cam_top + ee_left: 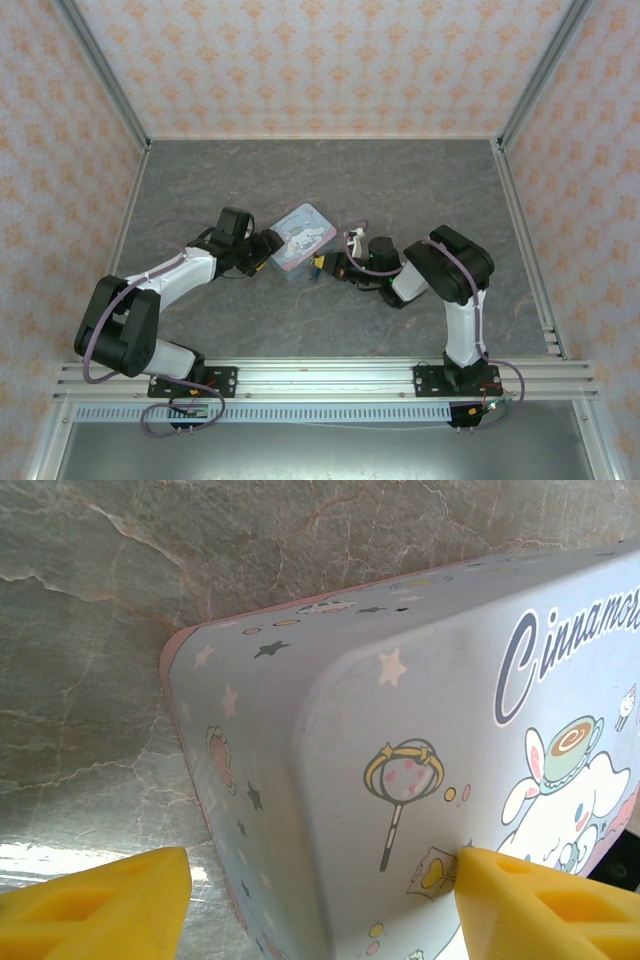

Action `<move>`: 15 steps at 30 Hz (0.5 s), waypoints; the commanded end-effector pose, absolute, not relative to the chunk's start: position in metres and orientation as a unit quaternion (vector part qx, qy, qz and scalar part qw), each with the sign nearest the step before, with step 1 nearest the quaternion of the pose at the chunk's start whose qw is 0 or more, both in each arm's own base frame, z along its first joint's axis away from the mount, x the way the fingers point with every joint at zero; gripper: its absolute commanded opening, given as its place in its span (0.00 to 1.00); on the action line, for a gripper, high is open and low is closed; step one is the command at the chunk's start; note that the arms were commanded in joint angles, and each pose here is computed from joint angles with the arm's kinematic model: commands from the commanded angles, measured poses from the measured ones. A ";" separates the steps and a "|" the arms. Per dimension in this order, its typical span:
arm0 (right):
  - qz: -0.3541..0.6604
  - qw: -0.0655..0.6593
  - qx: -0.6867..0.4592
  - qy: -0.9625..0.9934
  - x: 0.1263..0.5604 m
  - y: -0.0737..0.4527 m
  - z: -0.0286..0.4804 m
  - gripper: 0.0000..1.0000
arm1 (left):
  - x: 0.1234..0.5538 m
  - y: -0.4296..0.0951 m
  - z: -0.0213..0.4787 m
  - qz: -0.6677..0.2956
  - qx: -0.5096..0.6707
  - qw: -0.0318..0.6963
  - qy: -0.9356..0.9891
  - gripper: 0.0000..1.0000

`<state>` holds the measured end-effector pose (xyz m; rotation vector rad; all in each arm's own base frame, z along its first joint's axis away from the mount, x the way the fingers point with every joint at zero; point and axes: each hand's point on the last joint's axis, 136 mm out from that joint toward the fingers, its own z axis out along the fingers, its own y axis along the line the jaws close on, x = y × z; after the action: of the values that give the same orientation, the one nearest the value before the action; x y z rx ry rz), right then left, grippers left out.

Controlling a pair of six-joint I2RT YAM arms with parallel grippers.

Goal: Unlock a padlock with a key

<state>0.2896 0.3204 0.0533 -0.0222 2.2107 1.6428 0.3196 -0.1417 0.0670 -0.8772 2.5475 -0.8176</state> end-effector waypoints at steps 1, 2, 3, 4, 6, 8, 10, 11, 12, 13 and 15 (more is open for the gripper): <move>0.592 0.204 -0.024 0.780 0.288 0.321 0.064 0.03 | 0.296 -0.129 0.041 -0.230 -0.322 0.122 0.910 0.70; 0.593 0.204 -0.024 0.779 0.289 0.321 0.066 0.01 | 0.297 -0.129 0.041 -0.231 -0.322 0.122 0.910 0.70; 0.592 0.206 -0.023 0.779 0.289 0.321 0.066 0.00 | 0.297 -0.129 0.041 -0.230 -0.322 0.122 0.910 0.70; 0.591 0.208 -0.021 0.779 0.290 0.320 0.066 0.00 | 0.297 -0.129 0.041 -0.231 -0.322 0.121 0.910 0.69; 0.590 0.214 -0.018 0.778 0.291 0.320 0.069 0.00 | 0.297 -0.129 0.042 -0.231 -0.323 0.122 0.910 0.70; 0.589 0.221 -0.011 0.777 0.295 0.317 0.072 0.00 | 0.297 -0.129 0.043 -0.231 -0.322 0.124 0.910 0.70; 0.587 0.231 0.004 0.776 0.301 0.313 0.075 0.00 | 0.296 -0.129 0.042 -0.230 -0.321 0.123 0.910 0.70; 0.587 0.235 0.010 0.774 0.303 0.312 0.077 0.00 | 0.296 -0.128 0.042 -0.230 -0.322 0.122 0.910 0.69; 0.589 0.240 0.017 0.772 0.306 0.311 0.080 0.00 | 0.296 -0.128 0.041 -0.229 -0.322 0.122 0.910 0.70; 0.590 0.246 0.025 0.769 0.310 0.310 0.083 0.00 | 0.296 -0.129 0.041 -0.229 -0.322 0.122 0.911 0.70; 0.591 0.254 0.039 0.764 0.316 0.308 0.089 0.00 | 0.296 -0.128 0.040 -0.229 -0.322 0.120 0.911 0.70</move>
<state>0.2978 0.3126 0.0571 0.0636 2.2084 1.6047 0.3194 -0.1416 0.0669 -0.8783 2.5490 -0.8160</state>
